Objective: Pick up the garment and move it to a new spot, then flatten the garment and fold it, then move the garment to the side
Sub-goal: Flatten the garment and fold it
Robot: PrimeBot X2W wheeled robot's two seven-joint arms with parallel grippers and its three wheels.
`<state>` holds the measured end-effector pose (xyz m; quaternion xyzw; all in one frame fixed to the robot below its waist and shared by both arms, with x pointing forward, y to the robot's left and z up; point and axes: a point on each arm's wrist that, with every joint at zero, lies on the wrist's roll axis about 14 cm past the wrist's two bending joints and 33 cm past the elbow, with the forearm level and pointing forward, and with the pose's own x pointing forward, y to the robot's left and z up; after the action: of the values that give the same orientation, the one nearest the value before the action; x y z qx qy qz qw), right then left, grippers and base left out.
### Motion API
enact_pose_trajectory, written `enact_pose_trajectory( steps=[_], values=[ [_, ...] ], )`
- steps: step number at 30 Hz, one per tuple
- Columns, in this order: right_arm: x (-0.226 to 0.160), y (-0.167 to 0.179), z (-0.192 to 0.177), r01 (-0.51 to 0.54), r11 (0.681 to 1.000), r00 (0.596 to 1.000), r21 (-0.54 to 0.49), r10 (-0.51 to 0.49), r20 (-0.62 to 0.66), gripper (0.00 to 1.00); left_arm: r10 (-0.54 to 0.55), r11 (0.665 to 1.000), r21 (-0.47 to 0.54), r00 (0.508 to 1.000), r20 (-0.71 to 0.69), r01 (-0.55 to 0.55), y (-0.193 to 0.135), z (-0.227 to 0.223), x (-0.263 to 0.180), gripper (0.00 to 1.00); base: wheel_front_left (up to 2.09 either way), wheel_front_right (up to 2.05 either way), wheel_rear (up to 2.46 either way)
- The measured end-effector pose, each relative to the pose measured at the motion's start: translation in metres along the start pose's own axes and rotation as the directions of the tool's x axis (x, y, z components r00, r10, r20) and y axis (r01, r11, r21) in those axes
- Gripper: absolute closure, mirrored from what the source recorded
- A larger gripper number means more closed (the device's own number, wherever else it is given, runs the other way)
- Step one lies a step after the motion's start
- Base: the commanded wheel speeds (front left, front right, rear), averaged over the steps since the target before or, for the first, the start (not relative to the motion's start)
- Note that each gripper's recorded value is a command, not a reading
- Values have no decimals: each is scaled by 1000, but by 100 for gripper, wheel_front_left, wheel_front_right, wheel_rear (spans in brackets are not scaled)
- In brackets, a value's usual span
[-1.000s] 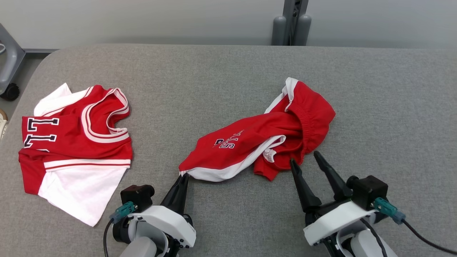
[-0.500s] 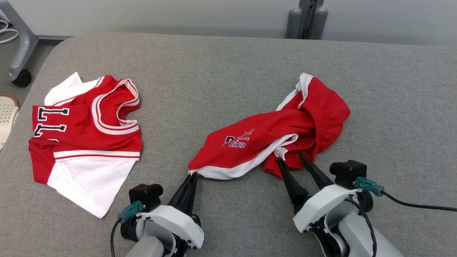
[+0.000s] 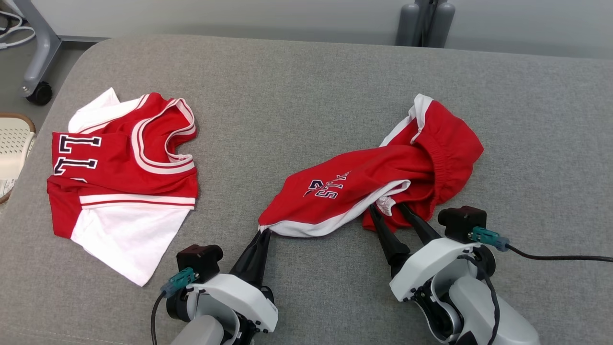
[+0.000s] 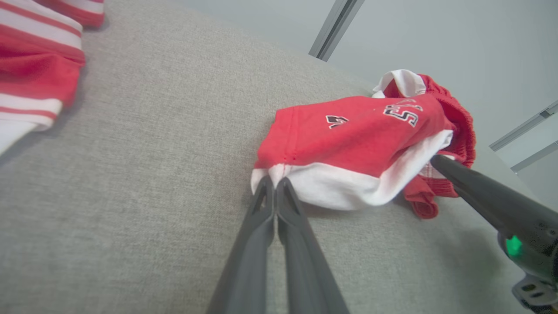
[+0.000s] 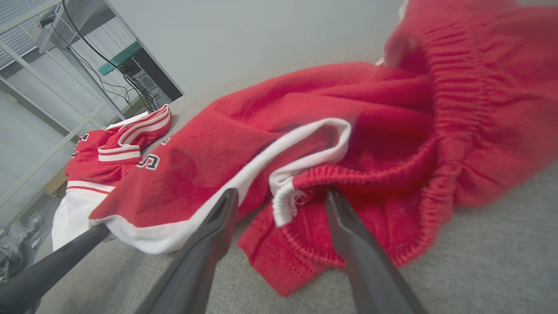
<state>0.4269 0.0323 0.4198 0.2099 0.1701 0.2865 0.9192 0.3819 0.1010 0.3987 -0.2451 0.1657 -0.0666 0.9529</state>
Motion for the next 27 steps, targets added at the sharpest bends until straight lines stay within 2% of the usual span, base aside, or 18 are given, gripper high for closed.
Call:
enact_pose_trajectory(
  steps=[1,2,3,5,18,27],
  values=[
    [1,0,0,-1,1000,1000,0,1,-2,14,1,1000,-1,1000,0,-1,0,0,0,100,0,0,0],
    [2,0,-1,-1,1000,1000,0,1,-7,58,1,1000,-1,1000,1,-1,0,0,0,100,0,0,0],
    [3,-1,-2,0,1000,1000,-1,0,-11,76,3,1000,-2,1000,1,-3,1,0,0,100,0,0,0],
    [3,-1,-4,-2,1000,1000,-5,2,-18,100,5,1000,-3,1000,2,-5,2,1,0,100,0,0,0],
    [0,-5,-6,10,1000,1000,-18,-11,-25,100,15,1000,-10,1000,20,-15,4,7,3,100,0,0,0],
    [-10,-6,15,26,1000,998,-10,-25,53,100,19,1000,-9,999,48,-19,4,16,5,100,0,0,0]
  ],
)
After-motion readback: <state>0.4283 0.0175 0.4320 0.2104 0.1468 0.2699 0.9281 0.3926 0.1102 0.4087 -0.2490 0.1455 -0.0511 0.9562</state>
